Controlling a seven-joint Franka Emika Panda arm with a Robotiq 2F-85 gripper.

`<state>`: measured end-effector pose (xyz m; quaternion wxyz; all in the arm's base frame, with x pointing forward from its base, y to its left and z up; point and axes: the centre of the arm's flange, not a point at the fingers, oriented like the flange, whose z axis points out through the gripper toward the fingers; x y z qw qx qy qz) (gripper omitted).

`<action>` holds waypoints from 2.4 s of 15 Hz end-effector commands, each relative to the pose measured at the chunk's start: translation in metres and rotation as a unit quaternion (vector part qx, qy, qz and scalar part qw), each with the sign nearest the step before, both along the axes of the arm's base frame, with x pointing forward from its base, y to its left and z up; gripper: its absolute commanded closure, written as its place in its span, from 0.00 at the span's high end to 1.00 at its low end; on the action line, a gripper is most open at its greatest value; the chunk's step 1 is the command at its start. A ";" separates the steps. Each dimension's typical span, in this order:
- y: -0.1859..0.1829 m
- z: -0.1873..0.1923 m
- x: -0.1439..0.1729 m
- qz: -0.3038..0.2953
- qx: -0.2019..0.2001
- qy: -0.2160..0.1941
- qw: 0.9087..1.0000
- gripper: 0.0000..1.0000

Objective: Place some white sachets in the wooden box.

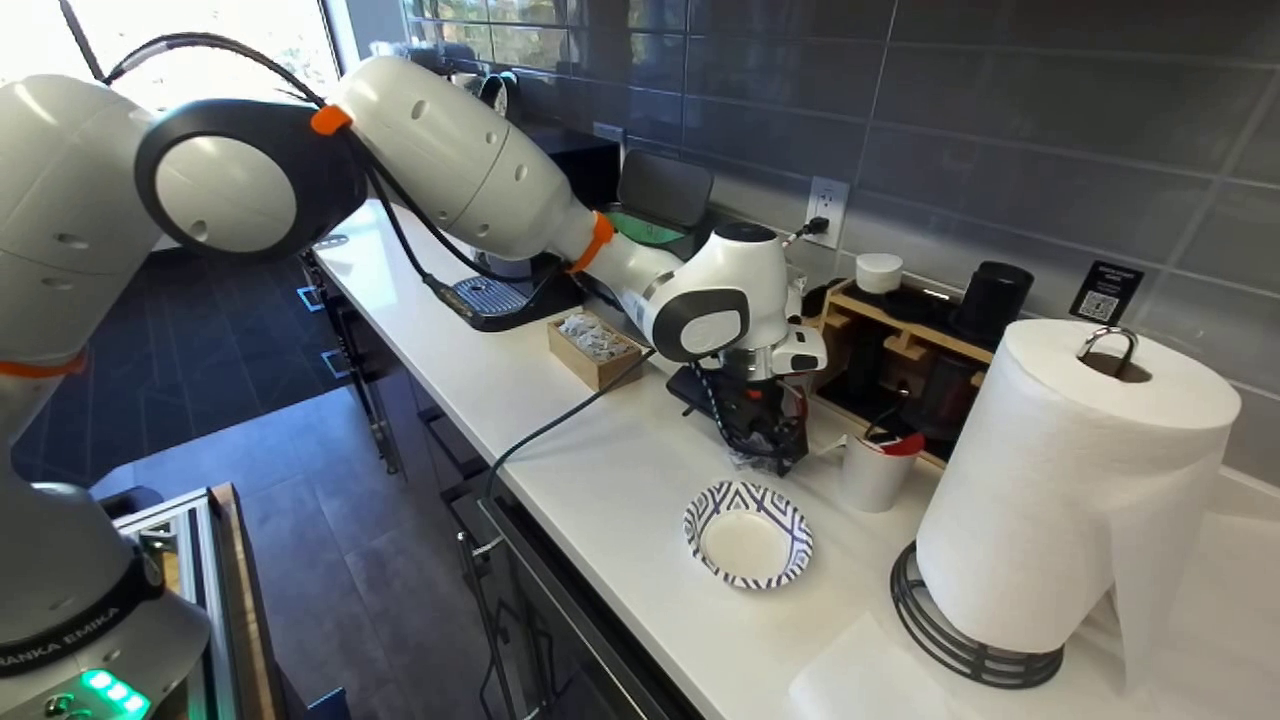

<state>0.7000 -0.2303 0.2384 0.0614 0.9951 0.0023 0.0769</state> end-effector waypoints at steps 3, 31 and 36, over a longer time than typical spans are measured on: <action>-0.008 -0.007 0.014 -0.017 -0.012 0.049 0.999 0.56; 0.075 0.124 -0.144 0.152 0.178 0.005 0.972 0.01; 0.134 0.149 -0.179 0.120 0.201 -0.031 0.972 0.01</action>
